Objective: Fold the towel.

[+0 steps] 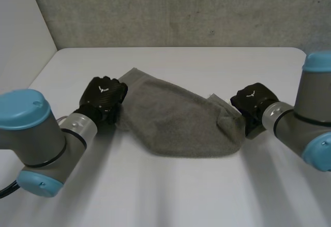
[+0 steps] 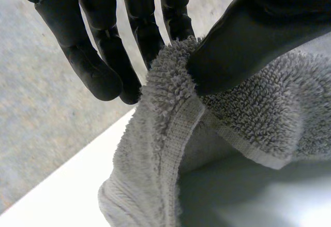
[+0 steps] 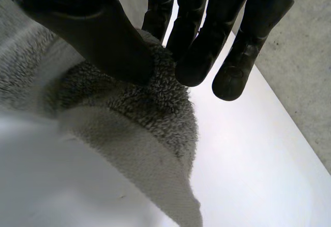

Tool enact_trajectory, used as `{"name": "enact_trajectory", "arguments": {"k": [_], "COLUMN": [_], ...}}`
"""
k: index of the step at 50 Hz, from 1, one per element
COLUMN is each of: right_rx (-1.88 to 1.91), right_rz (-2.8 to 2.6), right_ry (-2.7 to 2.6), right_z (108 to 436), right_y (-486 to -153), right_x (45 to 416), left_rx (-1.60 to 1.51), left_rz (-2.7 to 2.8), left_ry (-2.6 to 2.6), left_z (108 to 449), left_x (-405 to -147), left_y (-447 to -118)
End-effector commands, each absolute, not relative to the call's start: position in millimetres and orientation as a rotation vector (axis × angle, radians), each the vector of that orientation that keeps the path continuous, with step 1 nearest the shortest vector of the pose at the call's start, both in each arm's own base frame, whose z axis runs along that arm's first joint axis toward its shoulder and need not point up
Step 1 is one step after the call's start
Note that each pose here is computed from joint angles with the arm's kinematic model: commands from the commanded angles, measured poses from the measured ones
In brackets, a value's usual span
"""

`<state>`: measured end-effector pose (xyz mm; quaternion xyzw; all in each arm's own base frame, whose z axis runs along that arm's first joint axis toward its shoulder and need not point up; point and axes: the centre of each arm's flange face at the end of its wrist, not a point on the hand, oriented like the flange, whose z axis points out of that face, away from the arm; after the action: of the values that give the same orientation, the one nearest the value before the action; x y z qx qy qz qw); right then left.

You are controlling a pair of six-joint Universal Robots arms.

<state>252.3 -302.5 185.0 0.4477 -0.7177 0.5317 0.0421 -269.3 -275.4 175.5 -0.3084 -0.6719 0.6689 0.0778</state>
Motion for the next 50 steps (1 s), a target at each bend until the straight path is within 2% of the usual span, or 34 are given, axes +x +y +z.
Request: {"name": "enact_trajectory", "arguments": {"k": [1, 5, 16, 18, 26, 28, 30, 34, 39, 41, 42, 44, 47, 49, 50], "right_rx": [1.407, 1.366, 1.322, 1.274, 1.156, 1.13, 1.061, 0.996, 0.97, 1.018, 1.018, 1.095, 1.139, 1.221, 1.221], "right_rz": [1.682, 1.819, 1.899, 1.968, 2.066, 2.11, 2.239, 2.282, 2.263, 2.183, 2.183, 2.039, 1.964, 1.829, 1.828], "right_ry": [-2.172, -2.063, -2.056, -2.075, -2.146, -2.122, -2.016, -1.976, -1.986, -2.076, -2.076, -2.231, -2.289, -2.322, -2.322], "right_z": [227, 270, 296, 308, 319, 327, 355, 367, 364, 342, 342, 308, 290, 263, 262], "right_y": [-287, -277, -265, -262, -264, -262, -253, -255, -264, -277, -277, -288, -292, -305, -305], "right_x": [251, 245, 240, 239, 238, 237, 231, 221, 213, 215, 215, 220, 224, 231, 231], "left_rx": [-0.883, -0.816, -0.679, -0.651, -0.547, -0.513, -0.446, -0.393, -0.354, -0.355, -0.355, -0.378, -0.389, -0.401, -0.402], "left_rz": [2.089, 2.148, 2.175, 2.192, 2.242, 2.263, 2.304, 2.319, 2.3, 2.279, 2.279, 2.226, 2.186, 2.125, 2.125], "left_ry": [-1.931, -1.855, -1.809, -1.822, -1.82, -1.794, -1.748, -1.725, -1.702, -1.716, -1.716, -1.77, -1.817, -1.872, -1.872], "left_z": [209, 234, 254, 256, 262, 270, 285, 293, 297, 292, 292, 275, 261, 241, 241], "left_x": [-264, -260, -251, -245, -230, -228, -220, -213, -211, -213, -213, -218, -222, -231, -231], "left_y": [-260, -252, -255, -261, -276, -275, -274, -274, -274, -276, -276, -282, -289, -306, -306]}}
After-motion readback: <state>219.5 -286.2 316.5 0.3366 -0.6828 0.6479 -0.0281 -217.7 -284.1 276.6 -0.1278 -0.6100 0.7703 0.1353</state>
